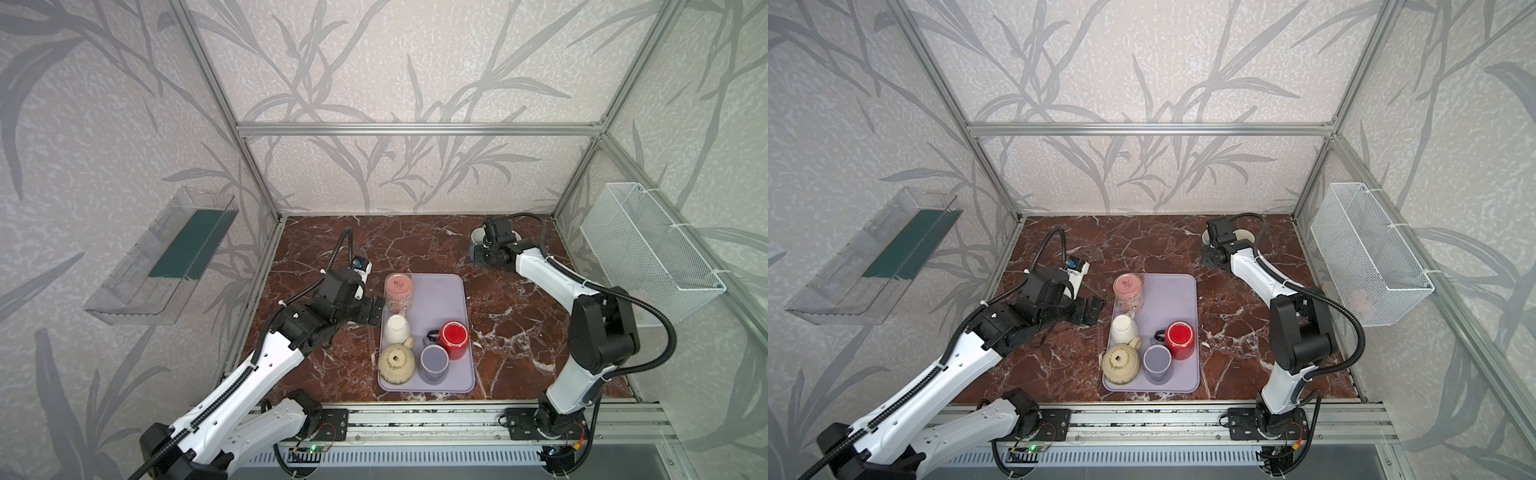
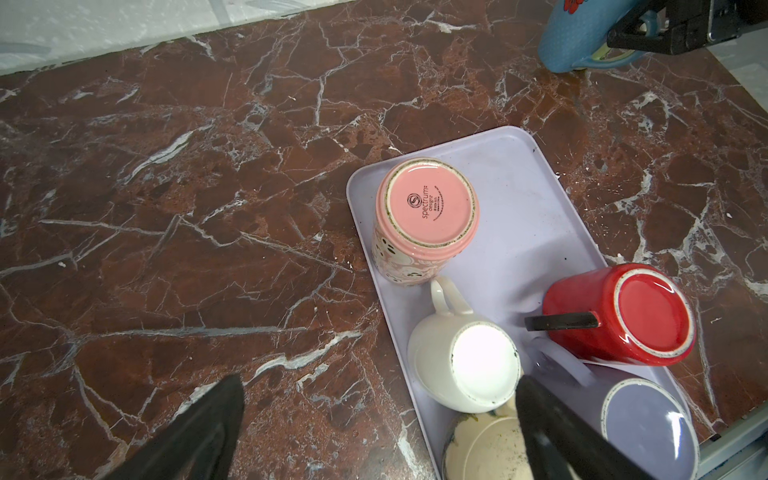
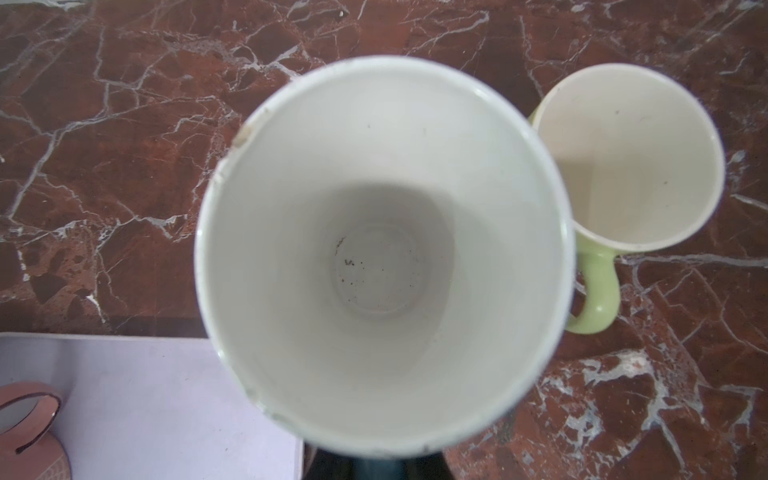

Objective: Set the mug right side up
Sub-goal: 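Lower the blue mug upright beside the green mug with the right gripper, then open the right gripper and draw it back toward the tray, then move the right gripper over the upside-down red mug on the tray, then move the left gripper over the red mug while the right gripper draws back, then lower the left gripper onto the red mug's base and close it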

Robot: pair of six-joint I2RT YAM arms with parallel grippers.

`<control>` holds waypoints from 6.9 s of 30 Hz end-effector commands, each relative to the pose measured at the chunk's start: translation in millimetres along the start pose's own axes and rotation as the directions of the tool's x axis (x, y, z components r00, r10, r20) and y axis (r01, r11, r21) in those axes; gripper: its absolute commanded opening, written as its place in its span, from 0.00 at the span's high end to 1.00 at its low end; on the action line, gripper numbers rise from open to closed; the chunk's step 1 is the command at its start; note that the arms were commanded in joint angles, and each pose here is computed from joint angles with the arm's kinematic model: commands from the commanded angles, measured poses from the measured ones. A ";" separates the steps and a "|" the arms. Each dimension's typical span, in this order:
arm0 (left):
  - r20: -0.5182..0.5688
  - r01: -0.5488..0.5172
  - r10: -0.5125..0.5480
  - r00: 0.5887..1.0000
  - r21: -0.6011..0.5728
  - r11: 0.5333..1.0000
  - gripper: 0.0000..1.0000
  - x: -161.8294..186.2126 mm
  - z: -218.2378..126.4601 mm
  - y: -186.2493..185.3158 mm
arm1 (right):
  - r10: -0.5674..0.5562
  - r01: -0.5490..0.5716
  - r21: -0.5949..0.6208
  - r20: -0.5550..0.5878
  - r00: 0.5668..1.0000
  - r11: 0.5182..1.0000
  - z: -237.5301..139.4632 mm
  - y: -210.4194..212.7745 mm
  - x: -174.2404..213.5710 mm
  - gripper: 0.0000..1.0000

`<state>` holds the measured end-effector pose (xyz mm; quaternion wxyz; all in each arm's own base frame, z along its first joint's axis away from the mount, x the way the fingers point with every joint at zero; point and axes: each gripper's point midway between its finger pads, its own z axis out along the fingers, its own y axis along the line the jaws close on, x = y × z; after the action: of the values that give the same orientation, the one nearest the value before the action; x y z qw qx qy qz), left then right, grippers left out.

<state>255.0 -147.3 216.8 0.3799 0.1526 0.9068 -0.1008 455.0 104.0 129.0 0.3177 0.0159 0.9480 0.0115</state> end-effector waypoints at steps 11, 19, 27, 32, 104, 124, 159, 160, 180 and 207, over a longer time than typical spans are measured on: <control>0.003 -0.011 0.011 1.000 -0.051 0.999 0.01 4.5 4.4 9.4 | -0.002 0.001 0.068 0.024 1.000 0.998 22.3 -18.6 -25.8 1.00; 0.013 -0.009 0.010 1.000 -0.069 0.998 0.01 3.0 4.9 12.7 | -0.011 0.010 0.064 0.017 1.000 0.998 35.3 -17.6 -29.8 1.00; -0.028 -0.003 0.001 1.000 -0.067 0.998 0.01 6.4 9.7 10.7 | 0.003 -0.003 0.055 0.004 1.000 0.998 46.1 -18.1 -29.2 1.00; -0.040 0.000 -0.002 0.999 -0.064 0.998 0.01 6.6 11.8 9.7 | 0.011 -0.011 0.064 0.002 1.000 0.998 50.6 -22.0 -27.6 1.00; -0.141 -0.128 0.135 0.981 0.058 0.990 0.24 22.0 9.6 -42.3 | -0.216 0.127 -0.418 -0.173 0.961 0.899 -163.2 67.4 247.6 0.36; -0.085 -0.121 0.129 0.988 0.094 0.988 0.23 16.5 31.7 -54.3 | -0.109 0.048 -0.387 -0.139 0.984 0.921 -118.4 91.3 248.1 0.35; -0.193 -0.205 0.226 0.955 0.125 0.971 0.35 12.3 52.3 -76.3 | 0.129 -0.149 -0.456 -0.076 0.989 0.877 -37.3 68.4 140.0 0.35; -0.196 -0.214 0.236 0.952 0.126 0.969 0.36 9.9 53.8 -78.3 | 0.134 -0.149 -0.473 -0.064 0.989 0.869 -39.6 68.4 137.5 0.35; -0.305 -0.331 0.399 0.864 0.252 0.909 0.57 9.8 114.8 -120.6 | 0.306 -0.102 -0.648 0.210 0.929 0.754 -104.6 55.9 124.6 0.36; -0.421 -0.369 0.452 0.786 0.267 0.890 0.55 30.2 186.0 -134.6 | 0.371 -0.129 -0.640 0.260 0.891 0.757 -116.6 41.2 122.8 0.36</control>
<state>304.8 -316.2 75.8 0.1420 0.3855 0.9101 -0.0542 285.2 149.5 147.2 0.4673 0.0400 0.8099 0.3523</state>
